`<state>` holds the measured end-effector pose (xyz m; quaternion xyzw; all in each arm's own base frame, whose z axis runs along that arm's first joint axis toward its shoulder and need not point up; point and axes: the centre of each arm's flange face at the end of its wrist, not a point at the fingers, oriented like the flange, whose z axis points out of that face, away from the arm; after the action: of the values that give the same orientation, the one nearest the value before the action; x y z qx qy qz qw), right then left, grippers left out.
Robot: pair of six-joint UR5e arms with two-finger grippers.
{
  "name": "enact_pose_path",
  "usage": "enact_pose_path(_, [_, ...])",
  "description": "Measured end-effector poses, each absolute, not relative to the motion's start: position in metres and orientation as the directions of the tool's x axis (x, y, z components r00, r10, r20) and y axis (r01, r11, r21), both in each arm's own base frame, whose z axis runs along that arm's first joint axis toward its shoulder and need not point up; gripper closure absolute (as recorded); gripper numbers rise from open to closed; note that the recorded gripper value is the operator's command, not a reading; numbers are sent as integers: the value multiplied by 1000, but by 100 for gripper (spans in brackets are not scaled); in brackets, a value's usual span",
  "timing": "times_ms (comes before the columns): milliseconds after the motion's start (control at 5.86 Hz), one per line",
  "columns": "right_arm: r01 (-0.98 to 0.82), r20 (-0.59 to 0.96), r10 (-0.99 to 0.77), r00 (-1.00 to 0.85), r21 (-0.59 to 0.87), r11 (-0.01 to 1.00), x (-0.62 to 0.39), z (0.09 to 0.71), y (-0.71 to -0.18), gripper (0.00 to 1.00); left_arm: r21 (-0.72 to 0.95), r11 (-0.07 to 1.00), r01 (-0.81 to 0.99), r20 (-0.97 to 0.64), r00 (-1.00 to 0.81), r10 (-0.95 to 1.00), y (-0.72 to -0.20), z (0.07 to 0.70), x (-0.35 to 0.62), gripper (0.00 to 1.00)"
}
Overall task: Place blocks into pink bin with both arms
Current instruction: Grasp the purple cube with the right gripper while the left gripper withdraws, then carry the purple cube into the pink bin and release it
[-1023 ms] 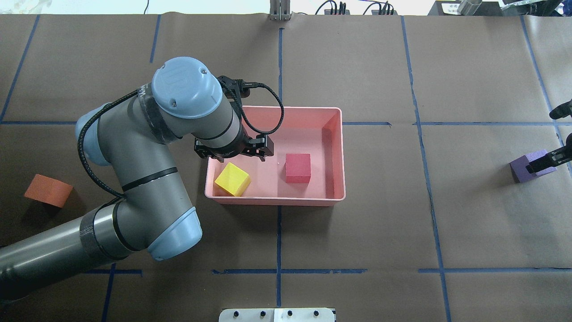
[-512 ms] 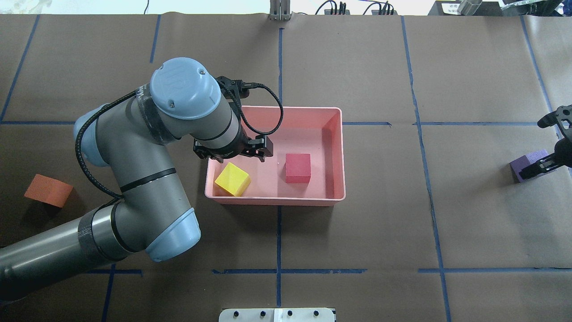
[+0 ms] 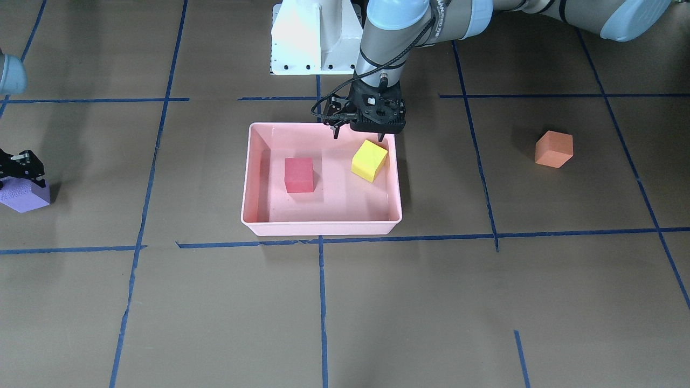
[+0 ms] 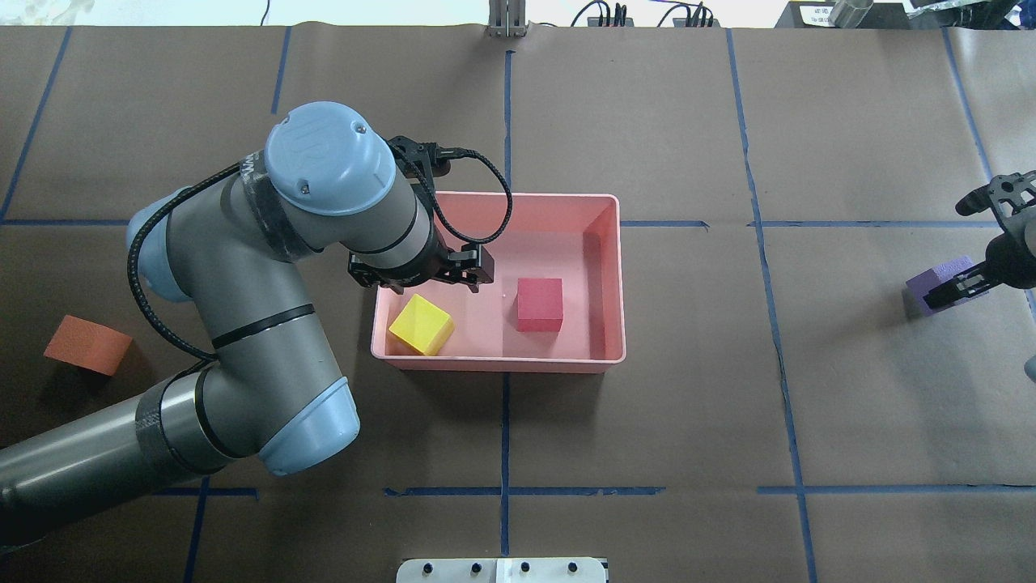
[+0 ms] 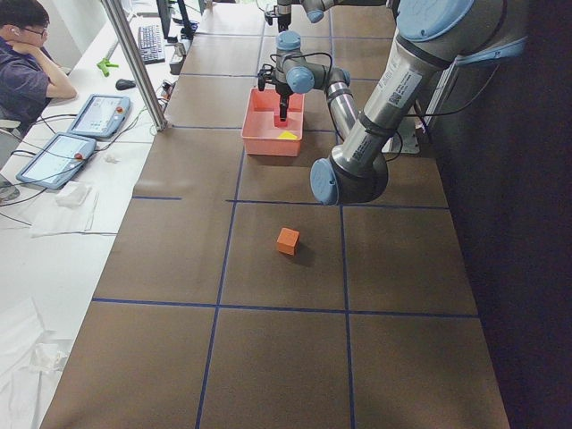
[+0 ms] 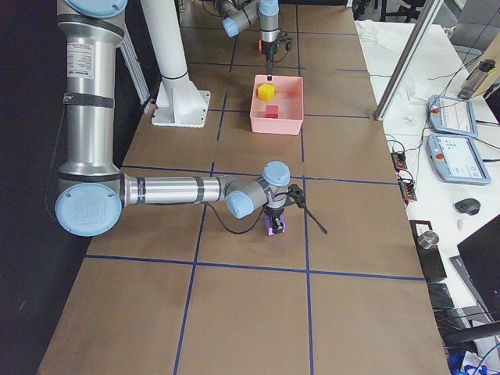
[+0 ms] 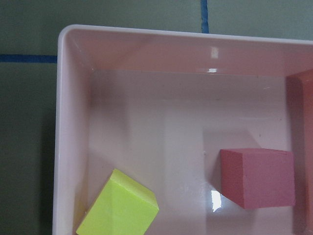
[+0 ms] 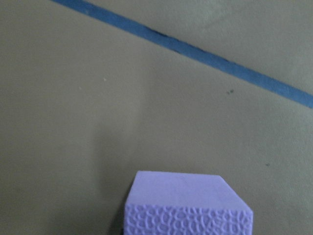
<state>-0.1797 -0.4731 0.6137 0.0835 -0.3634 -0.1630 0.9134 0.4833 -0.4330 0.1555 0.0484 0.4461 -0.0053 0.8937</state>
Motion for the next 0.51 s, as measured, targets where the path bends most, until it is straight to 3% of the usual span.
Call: enact_pose_path(512, [136,693,-215,688,168,976,-222,439,-516,58,258,961,-99,-725,638,260,-459,224,408,0])
